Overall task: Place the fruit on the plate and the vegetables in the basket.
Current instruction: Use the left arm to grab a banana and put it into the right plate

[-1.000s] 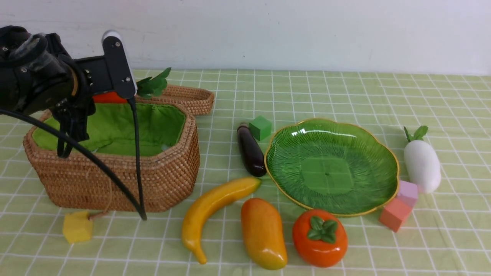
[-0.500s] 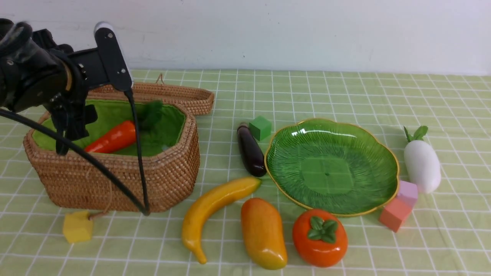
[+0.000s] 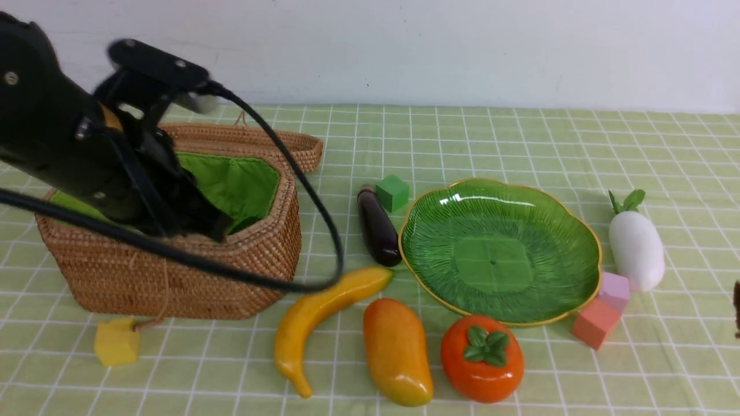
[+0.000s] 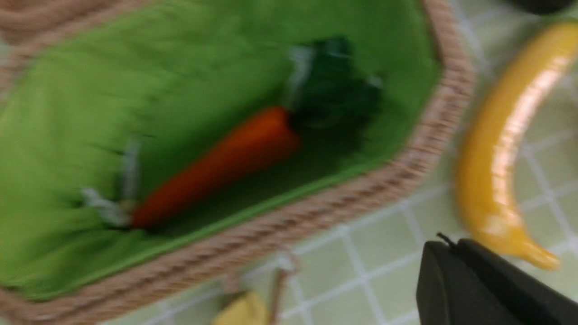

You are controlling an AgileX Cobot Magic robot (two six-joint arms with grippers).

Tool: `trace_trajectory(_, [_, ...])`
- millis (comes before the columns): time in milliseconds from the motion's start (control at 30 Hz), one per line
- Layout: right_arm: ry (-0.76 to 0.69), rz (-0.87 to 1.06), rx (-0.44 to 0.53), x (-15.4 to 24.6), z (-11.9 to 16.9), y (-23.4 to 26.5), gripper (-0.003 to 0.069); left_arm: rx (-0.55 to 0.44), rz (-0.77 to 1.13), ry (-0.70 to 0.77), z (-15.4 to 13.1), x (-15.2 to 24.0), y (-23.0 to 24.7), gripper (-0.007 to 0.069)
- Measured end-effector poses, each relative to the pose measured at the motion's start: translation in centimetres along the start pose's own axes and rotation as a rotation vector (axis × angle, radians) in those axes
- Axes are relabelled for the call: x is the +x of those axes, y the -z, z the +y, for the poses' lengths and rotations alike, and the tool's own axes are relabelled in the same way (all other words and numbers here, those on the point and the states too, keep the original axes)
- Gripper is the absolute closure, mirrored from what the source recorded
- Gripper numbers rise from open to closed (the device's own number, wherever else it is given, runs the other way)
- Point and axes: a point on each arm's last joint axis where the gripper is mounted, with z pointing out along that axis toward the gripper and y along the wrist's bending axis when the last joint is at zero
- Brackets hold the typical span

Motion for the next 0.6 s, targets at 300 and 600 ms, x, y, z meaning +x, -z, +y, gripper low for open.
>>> trace_trajectory(300, [-0.024,0.122,-0.039,1.1,0.4,0.1,0.0533,0.156,0.168,-0.044,-10.4,0.7,-2.8,0.0638])
trace_trajectory(600, [-0.020,0.143,-0.045,1.3,0.4,0.1,0.0532,-0.010,0.304,-0.024,-11.4,1.6,-8.0,0.0531])
